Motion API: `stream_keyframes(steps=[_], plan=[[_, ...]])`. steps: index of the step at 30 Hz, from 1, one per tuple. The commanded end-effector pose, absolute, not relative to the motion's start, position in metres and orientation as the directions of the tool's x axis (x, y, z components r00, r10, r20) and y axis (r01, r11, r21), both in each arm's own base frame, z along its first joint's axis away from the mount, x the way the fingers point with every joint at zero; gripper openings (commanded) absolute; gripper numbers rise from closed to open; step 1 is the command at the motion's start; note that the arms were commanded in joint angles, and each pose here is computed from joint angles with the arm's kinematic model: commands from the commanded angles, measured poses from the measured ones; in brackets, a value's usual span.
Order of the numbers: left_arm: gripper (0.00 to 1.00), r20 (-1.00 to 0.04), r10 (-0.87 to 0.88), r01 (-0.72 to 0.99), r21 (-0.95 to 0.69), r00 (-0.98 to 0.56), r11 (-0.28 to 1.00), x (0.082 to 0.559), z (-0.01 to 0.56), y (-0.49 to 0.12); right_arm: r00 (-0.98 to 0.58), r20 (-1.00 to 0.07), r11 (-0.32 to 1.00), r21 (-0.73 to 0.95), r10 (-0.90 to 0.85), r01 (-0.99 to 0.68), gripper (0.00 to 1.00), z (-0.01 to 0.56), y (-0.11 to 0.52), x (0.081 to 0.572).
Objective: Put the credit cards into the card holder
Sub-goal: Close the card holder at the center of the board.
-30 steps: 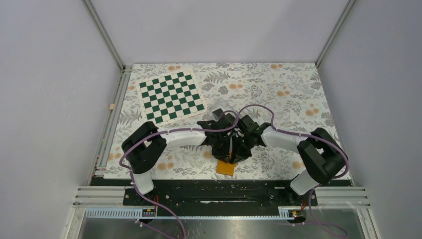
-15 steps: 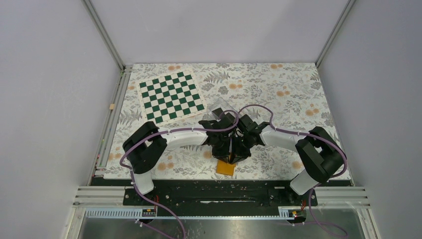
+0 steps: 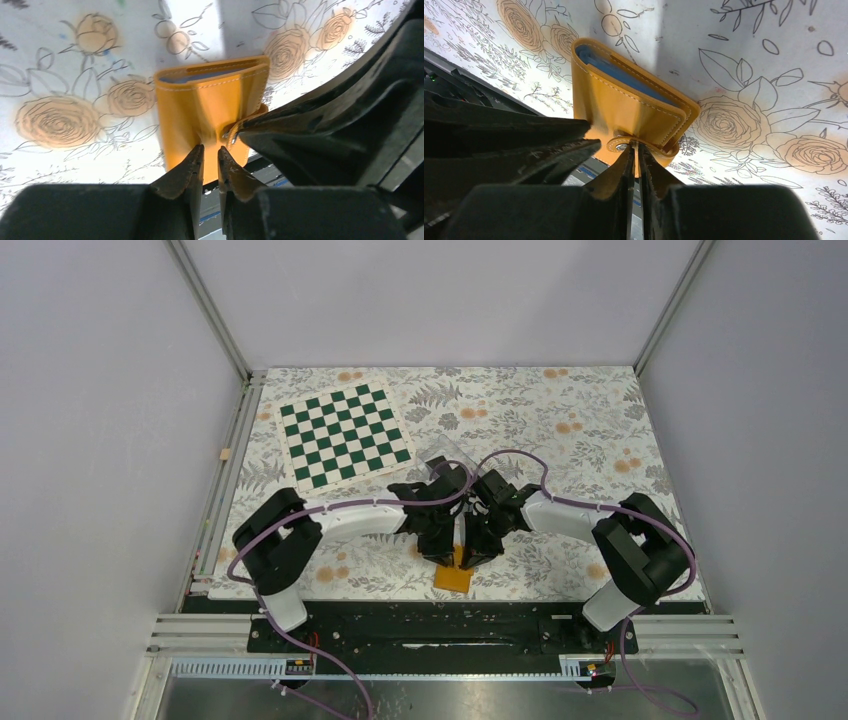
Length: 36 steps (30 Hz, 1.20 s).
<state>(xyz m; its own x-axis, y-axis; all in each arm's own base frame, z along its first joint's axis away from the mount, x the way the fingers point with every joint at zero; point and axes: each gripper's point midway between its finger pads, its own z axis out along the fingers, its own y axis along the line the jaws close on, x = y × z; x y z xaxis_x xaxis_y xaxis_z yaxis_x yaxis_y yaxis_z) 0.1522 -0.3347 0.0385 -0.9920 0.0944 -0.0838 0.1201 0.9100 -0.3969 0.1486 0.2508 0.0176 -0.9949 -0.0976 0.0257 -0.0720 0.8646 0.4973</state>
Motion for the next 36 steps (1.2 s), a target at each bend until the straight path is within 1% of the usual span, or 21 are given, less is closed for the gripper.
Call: stream_keyframes(steps=[1,6,10,13,18,23,28,36], plan=[[0.17,-0.131,0.071,0.121,-0.435,-0.989,0.892,0.159,0.051,-0.328,-0.988,0.085,0.946,0.309,-0.126,-0.094,0.14,-0.028,0.216,0.125],[0.19,-0.098,0.064,0.104,-0.496,-0.993,0.862,0.156,0.046,-0.334,-0.988,0.085,0.945,0.314,-0.128,-0.096,0.14,-0.027,0.218,0.125],[0.33,-0.091,0.056,0.098,-0.556,-0.994,0.825,0.155,0.049,-0.344,-0.988,0.086,0.944,0.315,-0.129,-0.096,0.14,-0.027,0.218,0.125],[0.34,-0.091,0.047,0.091,-0.579,-0.995,0.810,0.155,0.051,-0.348,-0.987,0.089,0.943,0.318,-0.131,-0.097,0.14,-0.028,0.218,0.125],[0.30,-0.073,0.049,0.084,-0.600,-0.996,0.796,0.154,0.047,-0.353,-0.987,0.090,0.942,0.322,-0.135,-0.099,0.14,-0.027,0.219,0.125],[0.20,-0.065,0.048,0.078,-0.609,-0.997,0.789,0.154,0.044,-0.357,-0.987,0.088,0.941,0.324,-0.135,-0.100,0.14,-0.027,0.219,0.125],[0.12,-0.071,0.057,0.088,-0.592,-0.996,0.801,0.154,0.042,-0.353,-0.986,0.092,0.941,0.324,-0.135,-0.099,0.14,-0.027,0.219,0.125],[0.10,-0.063,0.065,0.089,-0.562,-0.996,0.822,0.152,0.040,-0.347,-0.986,0.091,0.941,0.323,-0.136,-0.100,0.14,-0.027,0.219,0.125]])
